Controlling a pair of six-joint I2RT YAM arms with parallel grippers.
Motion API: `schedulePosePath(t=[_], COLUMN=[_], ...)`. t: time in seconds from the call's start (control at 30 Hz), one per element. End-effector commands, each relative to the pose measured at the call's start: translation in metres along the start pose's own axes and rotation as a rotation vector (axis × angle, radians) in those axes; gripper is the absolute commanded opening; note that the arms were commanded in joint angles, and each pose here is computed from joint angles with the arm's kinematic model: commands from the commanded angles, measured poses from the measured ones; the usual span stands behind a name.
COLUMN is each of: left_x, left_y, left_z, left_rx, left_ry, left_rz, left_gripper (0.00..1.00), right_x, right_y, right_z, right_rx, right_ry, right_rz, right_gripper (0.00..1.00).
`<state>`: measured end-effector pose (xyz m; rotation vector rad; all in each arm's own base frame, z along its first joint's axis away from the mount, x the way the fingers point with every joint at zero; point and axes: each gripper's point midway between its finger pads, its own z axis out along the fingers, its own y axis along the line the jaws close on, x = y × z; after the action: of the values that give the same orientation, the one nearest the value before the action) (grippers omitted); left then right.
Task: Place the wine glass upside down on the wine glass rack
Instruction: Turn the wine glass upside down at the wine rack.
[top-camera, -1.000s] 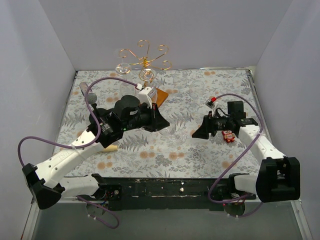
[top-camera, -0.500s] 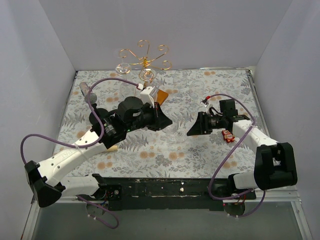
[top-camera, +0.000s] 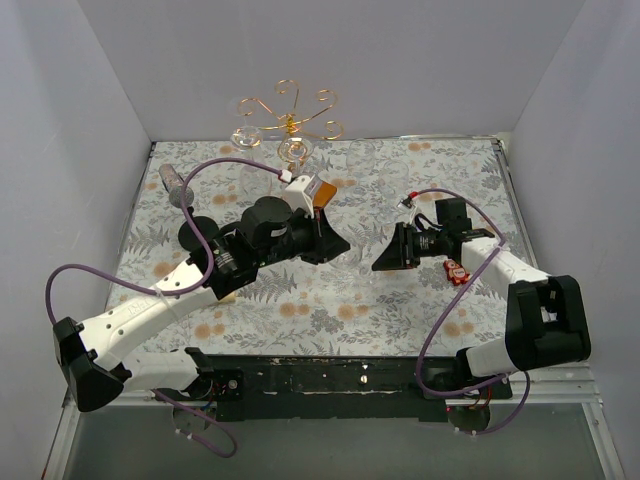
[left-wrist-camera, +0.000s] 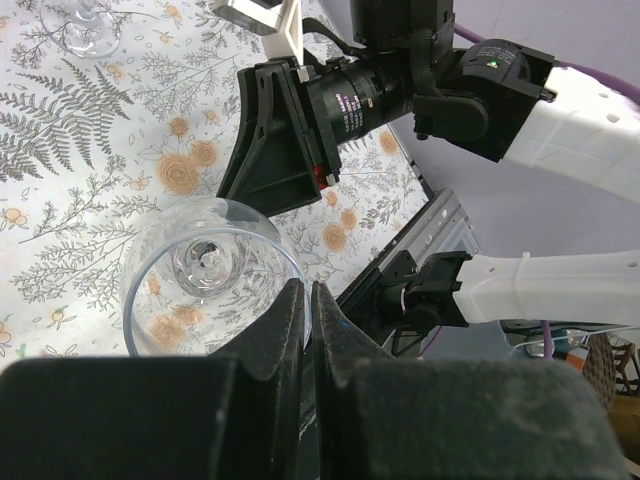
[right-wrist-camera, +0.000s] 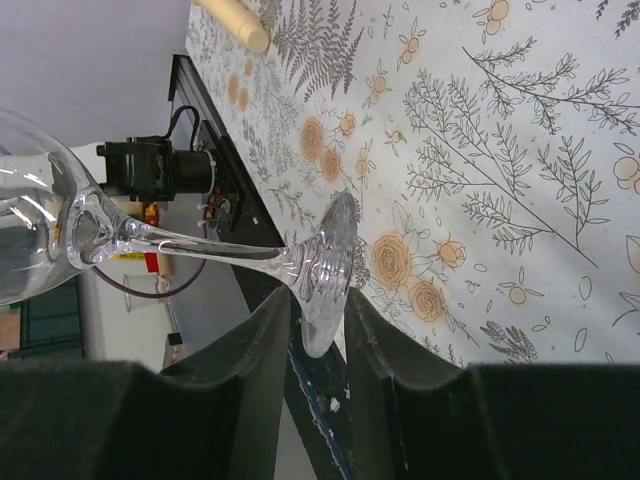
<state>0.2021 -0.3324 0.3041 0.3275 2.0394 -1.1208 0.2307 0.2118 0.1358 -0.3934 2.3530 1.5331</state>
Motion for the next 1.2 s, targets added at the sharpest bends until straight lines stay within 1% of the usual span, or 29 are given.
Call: schedulePosePath(t=[0.0,0.1,0.17,0.33,0.47,0.57,0.63,0.67,0.77,1.07,1.17], left_x=[-0.024,-0.023,-0.022,-0.021,-0.022,-0.022,-0.02,-0.019,-0.016,-0.007,-0.004], left_y=[-0.019,-0.018,-0.019,-0.019,-0.02,-0.021,-0.02,-0.02,-0.019,-0.016,-0.015], left_z=[-0.006,-0.006,-0.006,-0.007,-0.008,-0.009,-0.008,-0.007,-0.007,-0.011,-0.014], left_rx=[0.06,0.058,0.059,0.06,0.064,0.066,0.065,0.065,0.067,0.073,0.075], left_ry=[-0.103,-0.101,-0.1,-0.103,-0.107,-0.108,-0.103,-0.101,-0.091,-0.073,-0.071], left_rz=[0.008,0.006,0.007,0.008,0.012,0.014,0.015,0.015,0.015,-0.004,-0.017], left_gripper=[0.0,0.0,0.0,0.0,0.0,0.0,0.0,0.0,0.0,0.0,0.03], right_x=[-0.003,-0.002,-0.001,0.001,0.0,0.0,0.0,-0.001,-0.003,-0.011,-0.014], right_y=[0.011,0.012,0.013,0.01,0.009,0.009,0.01,0.011,0.013,0.013,0.01], right_z=[0.002,0.002,0.002,0.004,0.004,0.005,0.005,0.005,0.004,-0.003,-0.007], right_rx=[-0.062,-0.072,-0.079,-0.075,-0.074,-0.077,-0.084,-0.089,-0.096,-0.077,-0.067], right_ry=[0.005,0.007,0.01,0.014,0.016,0.02,0.019,0.02,0.016,-0.028,-0.05], right_rz=[-0.005,0.001,0.006,0.024,0.03,0.034,0.029,0.026,0.01,-0.025,-0.023], right_gripper=[0.33,0.27,0.27,0.38,0.39,0.34,0.24,0.16,0.01,0.01,0.01])
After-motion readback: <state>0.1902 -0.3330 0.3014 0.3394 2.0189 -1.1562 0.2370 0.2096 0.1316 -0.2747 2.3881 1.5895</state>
